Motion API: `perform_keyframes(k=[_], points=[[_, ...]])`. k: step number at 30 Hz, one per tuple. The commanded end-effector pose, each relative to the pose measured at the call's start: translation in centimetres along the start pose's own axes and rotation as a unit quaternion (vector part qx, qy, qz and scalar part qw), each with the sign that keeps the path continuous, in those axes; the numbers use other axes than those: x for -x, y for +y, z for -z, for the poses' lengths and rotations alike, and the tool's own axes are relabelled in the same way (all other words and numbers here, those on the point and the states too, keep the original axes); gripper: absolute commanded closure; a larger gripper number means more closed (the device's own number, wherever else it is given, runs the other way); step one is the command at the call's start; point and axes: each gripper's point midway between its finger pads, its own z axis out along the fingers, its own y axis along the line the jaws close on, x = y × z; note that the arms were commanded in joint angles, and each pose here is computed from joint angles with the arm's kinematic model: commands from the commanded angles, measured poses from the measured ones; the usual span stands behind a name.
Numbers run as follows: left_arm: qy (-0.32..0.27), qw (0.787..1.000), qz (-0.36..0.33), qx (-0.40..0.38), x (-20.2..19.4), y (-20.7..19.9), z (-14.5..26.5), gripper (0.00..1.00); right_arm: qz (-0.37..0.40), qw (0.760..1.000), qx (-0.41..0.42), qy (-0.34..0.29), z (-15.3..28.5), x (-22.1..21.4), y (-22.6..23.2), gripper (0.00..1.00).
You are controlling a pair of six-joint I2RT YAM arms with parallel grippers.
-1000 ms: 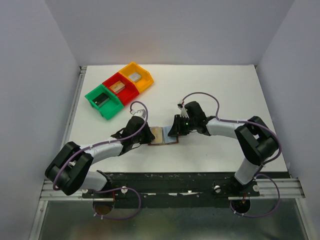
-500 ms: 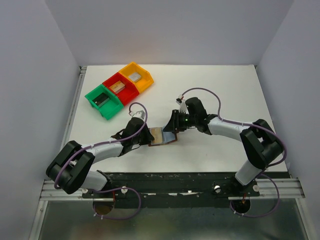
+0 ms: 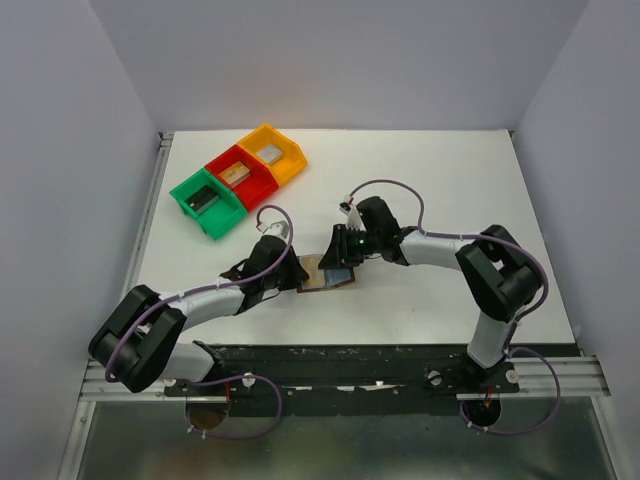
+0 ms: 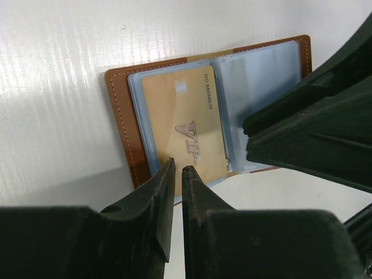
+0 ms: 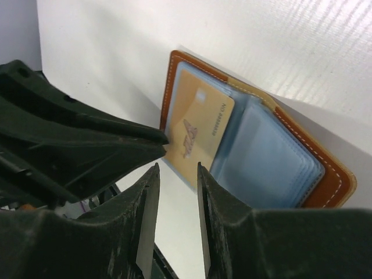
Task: Take the credit cards out of the card holder
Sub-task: Remove the credit card from the card holder.
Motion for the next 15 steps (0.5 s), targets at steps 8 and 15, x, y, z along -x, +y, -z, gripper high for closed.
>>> perform_keyframes(k=[8,15], points=[[-0.029,0.999,0.0,0.014,1.1,0.5,0.6,0.74,-0.012,1.0,-0.006,0.023,-1.4,-1.1,-1.2,0.6],[-0.023,1.0,0.0,0.02,0.6,0.9,0.3,0.74,-0.023,0.999,0.002,0.025,-1.7,-1.3,-1.2,0.6]])
